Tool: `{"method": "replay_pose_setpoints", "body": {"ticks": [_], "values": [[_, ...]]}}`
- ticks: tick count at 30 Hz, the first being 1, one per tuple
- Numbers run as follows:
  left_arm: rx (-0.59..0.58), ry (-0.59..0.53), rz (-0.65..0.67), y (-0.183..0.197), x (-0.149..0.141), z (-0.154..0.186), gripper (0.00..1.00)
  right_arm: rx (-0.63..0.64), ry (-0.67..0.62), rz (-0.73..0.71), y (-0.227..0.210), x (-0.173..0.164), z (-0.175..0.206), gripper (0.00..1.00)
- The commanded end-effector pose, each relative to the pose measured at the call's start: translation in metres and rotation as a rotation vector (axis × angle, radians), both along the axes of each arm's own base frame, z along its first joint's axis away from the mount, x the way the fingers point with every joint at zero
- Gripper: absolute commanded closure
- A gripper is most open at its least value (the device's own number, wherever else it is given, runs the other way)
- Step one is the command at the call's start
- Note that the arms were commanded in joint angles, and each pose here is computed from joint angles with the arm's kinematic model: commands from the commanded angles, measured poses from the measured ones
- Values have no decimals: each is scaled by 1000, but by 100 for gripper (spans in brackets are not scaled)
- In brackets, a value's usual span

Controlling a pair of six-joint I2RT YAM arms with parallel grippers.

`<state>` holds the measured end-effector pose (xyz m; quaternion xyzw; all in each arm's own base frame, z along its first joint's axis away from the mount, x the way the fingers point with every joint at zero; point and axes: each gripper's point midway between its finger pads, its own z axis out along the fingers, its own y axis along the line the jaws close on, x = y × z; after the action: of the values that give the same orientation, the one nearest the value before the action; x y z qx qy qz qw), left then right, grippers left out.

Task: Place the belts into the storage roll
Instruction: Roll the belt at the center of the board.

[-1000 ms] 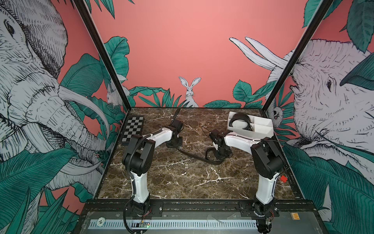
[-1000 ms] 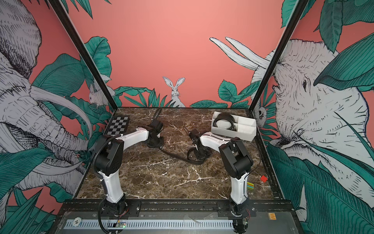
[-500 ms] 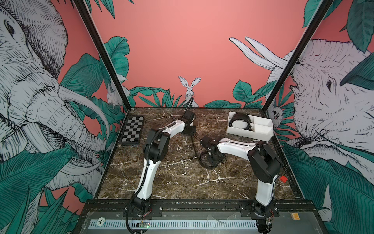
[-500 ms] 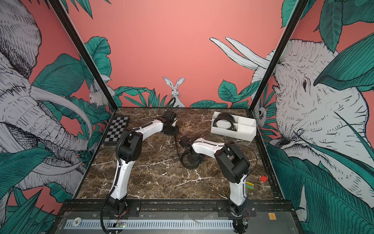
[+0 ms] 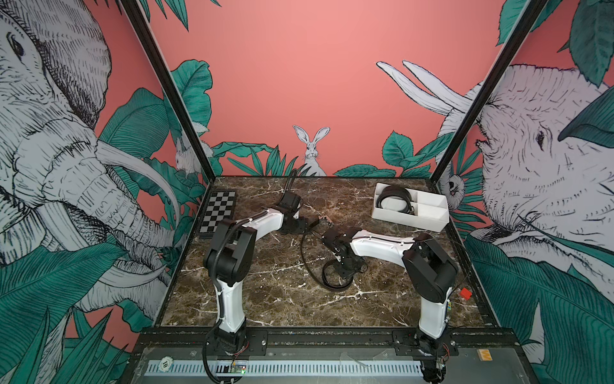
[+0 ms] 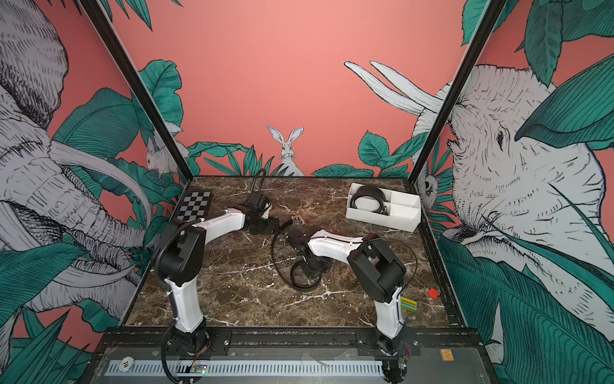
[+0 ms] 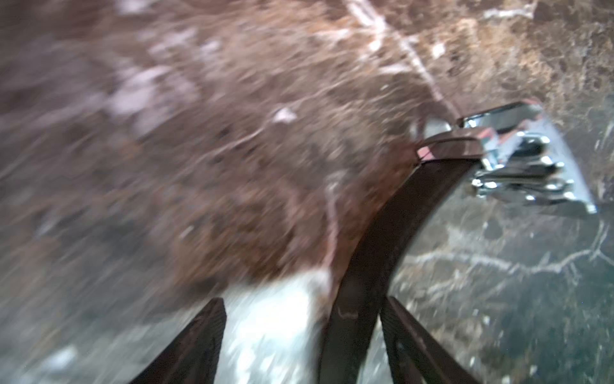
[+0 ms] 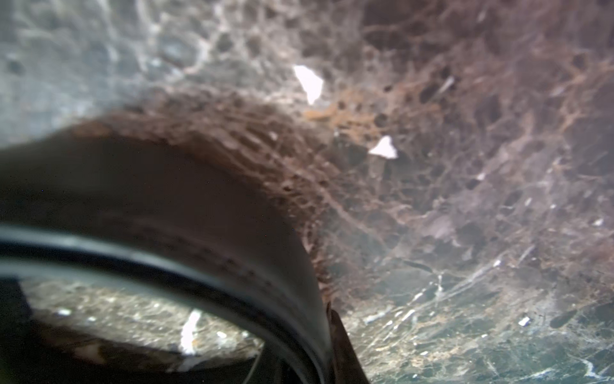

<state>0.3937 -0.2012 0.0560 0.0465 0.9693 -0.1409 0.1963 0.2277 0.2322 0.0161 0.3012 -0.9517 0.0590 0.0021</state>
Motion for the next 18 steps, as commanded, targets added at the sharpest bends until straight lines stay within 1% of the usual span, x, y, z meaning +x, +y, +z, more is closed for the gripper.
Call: {"method": "replay_pose_setpoints", "body": {"ticks": [1,3,5,7,10,12,14,16,18], "values": [[-11,-5,71,20,-30,20,24,3,94,10,7,-22,-19,81],[-62,41,92,21,-62,15,24,10,93,14,11,-22,-18,81],[-64,82,117,26,-95,9,25,5,97,21,12,-22,-18,80],[-85,92,105,22,-126,8,29,2,102,19,12,-23,-18,81],[-108,124,50,10,-165,9,40,5,107,17,13,-23,-17,80],[-105,173,21,5,-188,5,44,14,112,16,15,-24,-16,80],[-131,209,20,-1,-202,1,39,26,116,13,18,-24,-17,80],[-207,194,34,-9,-200,7,31,32,117,12,21,-24,-17,80],[-274,146,53,-17,-191,22,29,40,115,8,23,-23,-17,80]]}}
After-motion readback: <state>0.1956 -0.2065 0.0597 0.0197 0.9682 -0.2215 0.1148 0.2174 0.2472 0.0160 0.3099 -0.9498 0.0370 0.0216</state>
